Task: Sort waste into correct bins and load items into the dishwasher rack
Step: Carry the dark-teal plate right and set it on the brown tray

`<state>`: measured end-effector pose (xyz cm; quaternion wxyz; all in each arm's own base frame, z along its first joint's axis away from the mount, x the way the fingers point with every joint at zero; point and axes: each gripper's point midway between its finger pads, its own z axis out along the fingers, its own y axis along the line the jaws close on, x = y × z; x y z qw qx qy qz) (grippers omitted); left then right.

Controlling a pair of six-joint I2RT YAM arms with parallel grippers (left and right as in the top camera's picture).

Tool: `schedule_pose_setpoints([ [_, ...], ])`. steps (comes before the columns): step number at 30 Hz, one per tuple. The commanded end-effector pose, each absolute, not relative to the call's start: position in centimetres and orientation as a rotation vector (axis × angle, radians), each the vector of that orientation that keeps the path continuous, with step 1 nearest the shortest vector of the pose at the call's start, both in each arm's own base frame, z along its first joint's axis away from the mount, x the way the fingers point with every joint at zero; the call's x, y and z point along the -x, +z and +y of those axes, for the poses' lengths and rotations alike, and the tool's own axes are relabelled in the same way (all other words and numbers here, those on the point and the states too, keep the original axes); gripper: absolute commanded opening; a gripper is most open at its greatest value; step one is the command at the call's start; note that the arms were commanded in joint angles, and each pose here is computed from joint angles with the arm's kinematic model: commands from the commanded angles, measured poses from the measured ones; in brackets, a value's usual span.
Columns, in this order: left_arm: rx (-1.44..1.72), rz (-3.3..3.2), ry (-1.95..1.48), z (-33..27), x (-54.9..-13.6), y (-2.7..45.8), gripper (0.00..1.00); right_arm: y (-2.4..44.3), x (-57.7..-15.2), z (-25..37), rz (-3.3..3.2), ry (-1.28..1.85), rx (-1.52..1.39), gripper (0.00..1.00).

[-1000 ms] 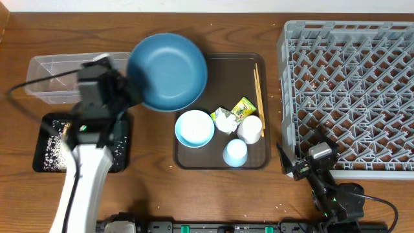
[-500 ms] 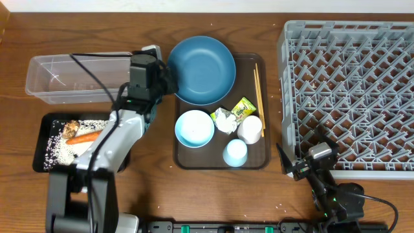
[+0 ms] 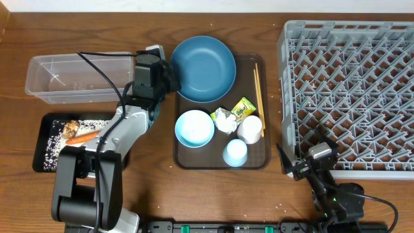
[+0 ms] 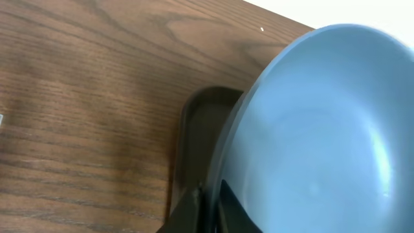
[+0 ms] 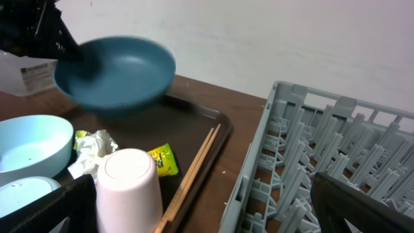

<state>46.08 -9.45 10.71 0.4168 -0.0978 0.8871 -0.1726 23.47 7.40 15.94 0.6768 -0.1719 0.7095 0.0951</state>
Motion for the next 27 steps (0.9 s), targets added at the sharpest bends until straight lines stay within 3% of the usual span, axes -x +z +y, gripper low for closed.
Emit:
schedule_pose_setpoints([
  [1, 0.258, 2.199, -0.436, -9.4, -46.6, 11.5, 0.25, 15.8, -23.5, 7.3, 1.600, 0.207, 0.390, 0.99],
  [10, 0.256, 2.187, -0.440, -9.5, -46.7, 11.7, 0.27, 15.8, -23.5, 7.3, 1.600, 0.207, 0.390, 0.99],
  [11, 0.255, 2.186, -0.441, -9.5, -46.7, 11.8, 0.38, 15.8, -23.5, 7.3, 1.600, 0.207, 0.390, 0.99],
  [12, 0.252, 2.182, -0.445, -9.5, -46.7, 12.0, 0.43, 15.8, -23.5, 7.3, 1.600, 0.207, 0.390, 0.99],
  [16, 0.240, 2.141, -0.462, -9.6, -46.4, 14.3, 0.43, 15.8, -23.5, 7.3, 1.600, 0.207, 0.390, 0.99],
  [18, 0.238, 2.126, -0.465, -9.5, -45.7, 15.9, 0.53, 15.8, -23.5, 7.3, 1.600, 0.207, 0.390, 0.99],
  [22, 0.241, 2.140, -0.461, -8.9, -42.5, 19.2, 0.68, 15.8, -23.5, 7.3, 1.600, 0.207, 0.390, 0.99],
  [27, 0.277, 2.252, -0.421, -7.2, -35.7, 21.1, 0.71, 15.8, -23.5, 7.3, 1.600, 0.207, 0.390, 0.99],
])
